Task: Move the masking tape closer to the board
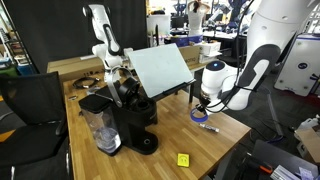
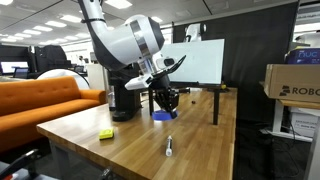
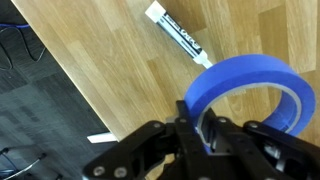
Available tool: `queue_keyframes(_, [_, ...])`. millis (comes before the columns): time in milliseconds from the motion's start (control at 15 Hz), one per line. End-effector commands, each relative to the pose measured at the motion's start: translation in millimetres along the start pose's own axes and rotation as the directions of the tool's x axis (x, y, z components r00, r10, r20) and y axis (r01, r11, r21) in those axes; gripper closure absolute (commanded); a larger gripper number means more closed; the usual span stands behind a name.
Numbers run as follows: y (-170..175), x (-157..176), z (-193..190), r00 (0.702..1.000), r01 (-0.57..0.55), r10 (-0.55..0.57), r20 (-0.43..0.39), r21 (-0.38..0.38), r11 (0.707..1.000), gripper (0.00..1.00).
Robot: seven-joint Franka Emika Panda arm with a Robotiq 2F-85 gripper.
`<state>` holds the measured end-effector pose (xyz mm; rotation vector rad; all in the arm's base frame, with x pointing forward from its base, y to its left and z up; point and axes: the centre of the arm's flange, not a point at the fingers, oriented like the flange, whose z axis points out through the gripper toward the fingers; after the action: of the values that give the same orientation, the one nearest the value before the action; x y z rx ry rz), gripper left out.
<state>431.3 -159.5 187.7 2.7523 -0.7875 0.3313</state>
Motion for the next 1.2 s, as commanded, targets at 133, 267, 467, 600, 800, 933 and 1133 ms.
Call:
queue_keyframes(133, [-13, 9, 31, 0.997, -0.034, 0.034, -0.063, -0.007, 0.999, 0.96])
queue_keyframes(267, [-18, 15, 42, 0.996, -0.044, 0.044, -0.075, -0.006, 0.999, 0.96])
queue_keyframes(467, [-30, 24, 58, 0.994, -0.053, 0.053, -0.093, 0.000, 0.999, 0.96])
queue_keyframes(600, [-40, 30, 69, 0.993, -0.060, 0.061, -0.104, 0.007, 0.998, 0.96])
queue_keyframes(800, [-55, 38, 82, 0.990, -0.065, 0.067, -0.123, 0.020, 0.998, 0.96])
queue_keyframes(933, [-64, 43, 89, 0.988, -0.069, 0.072, -0.135, 0.030, 0.997, 0.96])
queue_keyframes(1133, [-72, 50, 95, 0.986, -0.080, 0.085, -0.146, 0.040, 0.996, 0.96])
